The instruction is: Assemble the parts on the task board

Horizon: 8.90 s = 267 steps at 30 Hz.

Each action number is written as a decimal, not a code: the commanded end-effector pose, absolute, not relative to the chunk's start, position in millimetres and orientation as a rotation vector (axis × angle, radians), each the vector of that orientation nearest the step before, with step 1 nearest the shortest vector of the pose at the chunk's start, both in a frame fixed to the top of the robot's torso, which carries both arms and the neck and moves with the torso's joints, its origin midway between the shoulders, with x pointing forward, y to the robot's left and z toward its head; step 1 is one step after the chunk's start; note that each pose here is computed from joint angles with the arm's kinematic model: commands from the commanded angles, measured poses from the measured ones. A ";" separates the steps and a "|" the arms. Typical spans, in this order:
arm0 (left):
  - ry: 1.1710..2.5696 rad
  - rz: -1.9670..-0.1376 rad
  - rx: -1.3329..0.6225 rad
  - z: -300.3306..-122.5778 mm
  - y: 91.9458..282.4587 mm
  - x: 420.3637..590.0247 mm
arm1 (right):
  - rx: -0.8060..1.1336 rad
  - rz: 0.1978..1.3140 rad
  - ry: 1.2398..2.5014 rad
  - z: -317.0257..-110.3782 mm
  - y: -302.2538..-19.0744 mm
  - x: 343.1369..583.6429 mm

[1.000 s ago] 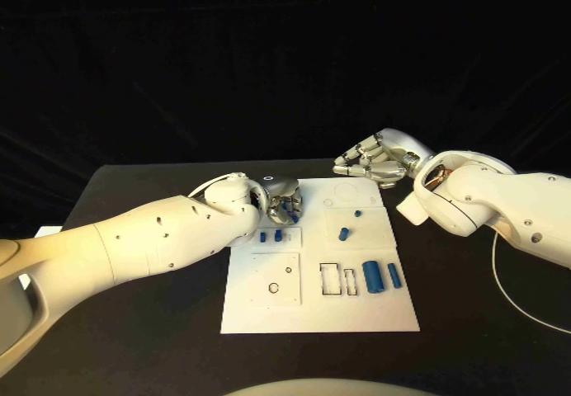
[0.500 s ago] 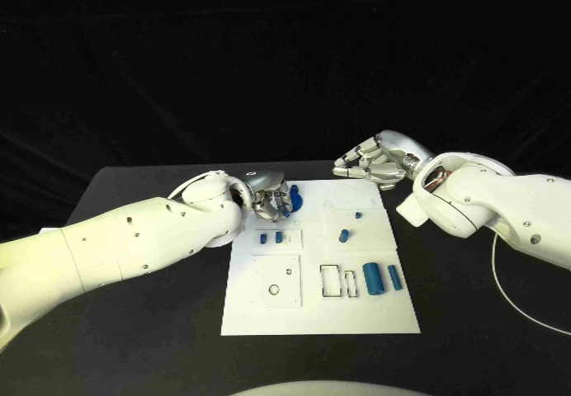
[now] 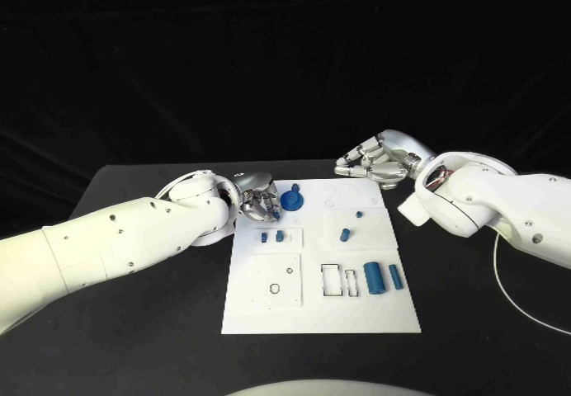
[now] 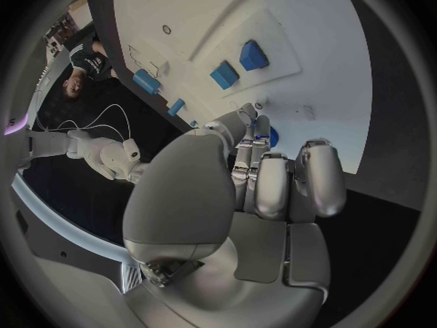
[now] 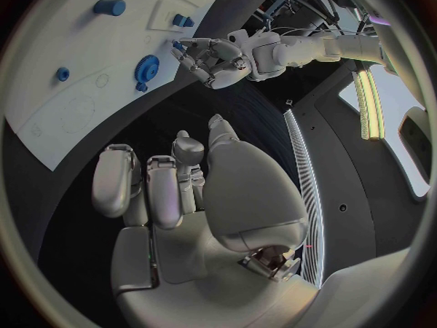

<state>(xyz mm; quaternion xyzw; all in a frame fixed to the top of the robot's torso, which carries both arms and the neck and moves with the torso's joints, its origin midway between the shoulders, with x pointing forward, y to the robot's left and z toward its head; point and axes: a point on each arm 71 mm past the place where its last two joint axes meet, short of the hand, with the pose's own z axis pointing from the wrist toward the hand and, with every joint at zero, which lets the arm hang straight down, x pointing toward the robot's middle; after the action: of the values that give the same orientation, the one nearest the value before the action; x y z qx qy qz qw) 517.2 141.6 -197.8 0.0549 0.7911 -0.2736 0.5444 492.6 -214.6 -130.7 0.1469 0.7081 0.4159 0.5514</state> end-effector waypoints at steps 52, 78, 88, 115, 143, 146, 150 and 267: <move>1.997 -0.583 0.110 -213.6 144.7 521.0 | 0.330 0.992 1.690 -131.8 -213.5 492.3; 1.551 -1.396 -0.886 -192.2 196.1 503.5 | -0.400 0.341 1.732 -150.1 -225.5 496.6; 1.378 -1.566 -1.227 -201.4 208.0 482.2 | -0.524 0.255 1.716 -163.5 -217.9 491.8; 1.389 -1.609 -1.269 -202.6 208.9 473.9 | -0.587 0.295 1.774 -187.8 -199.1 489.8; 1.407 -1.614 -1.275 -202.1 206.3 471.0 | -0.562 0.316 1.735 -198.1 -195.2 490.5; 1.409 -1.613 -1.275 -202.3 206.2 471.1 | -0.528 0.349 1.698 -193.5 -194.7 488.2; 1.411 -1.611 -1.277 -202.6 206.2 471.4 | -0.490 0.372 1.667 -186.4 -195.7 485.8; 1.447 -1.618 -1.288 -204.2 202.3 470.8 | -0.508 0.633 1.644 -189.8 -134.2 420.2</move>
<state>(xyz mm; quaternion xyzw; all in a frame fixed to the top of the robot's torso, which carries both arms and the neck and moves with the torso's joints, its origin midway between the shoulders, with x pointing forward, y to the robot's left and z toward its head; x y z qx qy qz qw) 471.1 203.6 -205.1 -0.4890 0.5471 -0.6043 0.3107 418.2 -129.2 -197.9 -0.2289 0.7220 0.2813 0.5892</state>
